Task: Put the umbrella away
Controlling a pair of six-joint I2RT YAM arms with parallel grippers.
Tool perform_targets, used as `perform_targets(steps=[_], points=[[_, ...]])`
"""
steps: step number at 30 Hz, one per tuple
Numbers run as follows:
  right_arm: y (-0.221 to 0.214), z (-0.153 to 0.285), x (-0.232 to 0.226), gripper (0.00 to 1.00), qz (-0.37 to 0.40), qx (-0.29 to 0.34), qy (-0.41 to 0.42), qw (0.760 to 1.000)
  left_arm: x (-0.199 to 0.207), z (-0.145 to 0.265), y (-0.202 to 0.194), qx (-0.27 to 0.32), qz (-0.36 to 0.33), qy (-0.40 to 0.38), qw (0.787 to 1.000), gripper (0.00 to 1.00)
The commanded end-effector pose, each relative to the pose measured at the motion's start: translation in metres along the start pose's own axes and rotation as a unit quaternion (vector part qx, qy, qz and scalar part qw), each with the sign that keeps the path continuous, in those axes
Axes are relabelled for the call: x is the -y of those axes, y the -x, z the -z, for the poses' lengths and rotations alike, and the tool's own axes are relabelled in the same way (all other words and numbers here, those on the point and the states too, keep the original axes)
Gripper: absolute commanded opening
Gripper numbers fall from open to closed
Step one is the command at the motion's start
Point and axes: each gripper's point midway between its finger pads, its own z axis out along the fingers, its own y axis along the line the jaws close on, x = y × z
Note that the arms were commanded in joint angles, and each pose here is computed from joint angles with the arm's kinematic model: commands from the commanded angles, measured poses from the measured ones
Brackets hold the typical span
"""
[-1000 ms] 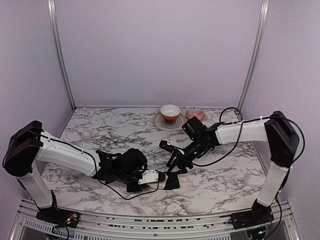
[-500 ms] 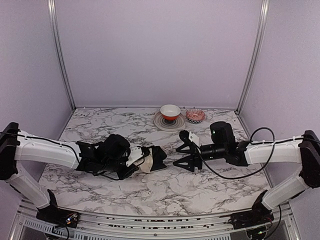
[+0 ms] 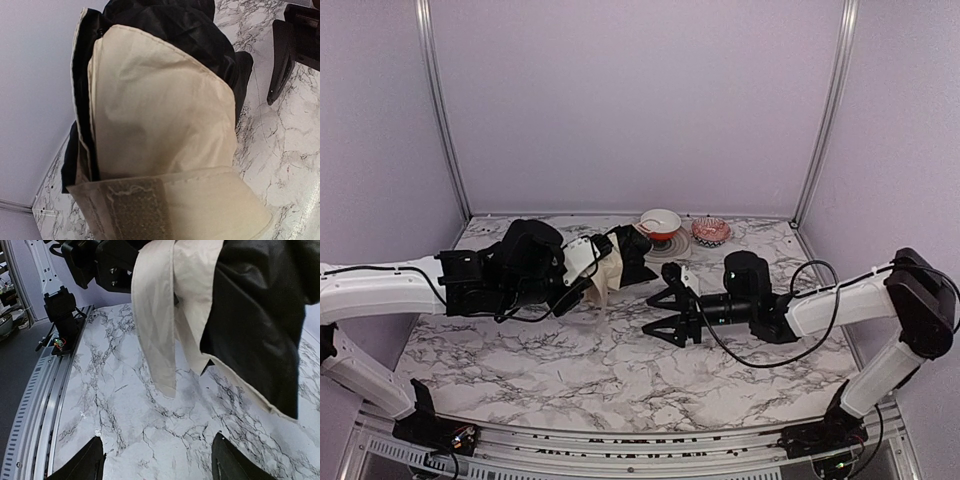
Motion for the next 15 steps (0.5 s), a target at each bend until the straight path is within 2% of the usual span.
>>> perform_targets(steps=[1, 8, 15], points=[[0.031, -0.020, -0.003, 0.70, 0.013, 0.050, 0.018, 0.999, -0.028, 0.021, 0.034, 0.030, 0.009, 0.046, 0.998, 0.00], [0.038, -0.045, -0.006, 0.70, 0.001, 0.085, 0.018, 0.996, -0.045, 0.041, 0.066, 0.065, 0.006, 0.064, 0.996, 0.00], [0.046, -0.056, 0.001, 0.70, 0.037, 0.097, -0.001, 0.995, -0.041, 0.046, 0.079, 0.082, -0.014, 0.050, 0.995, 0.00]])
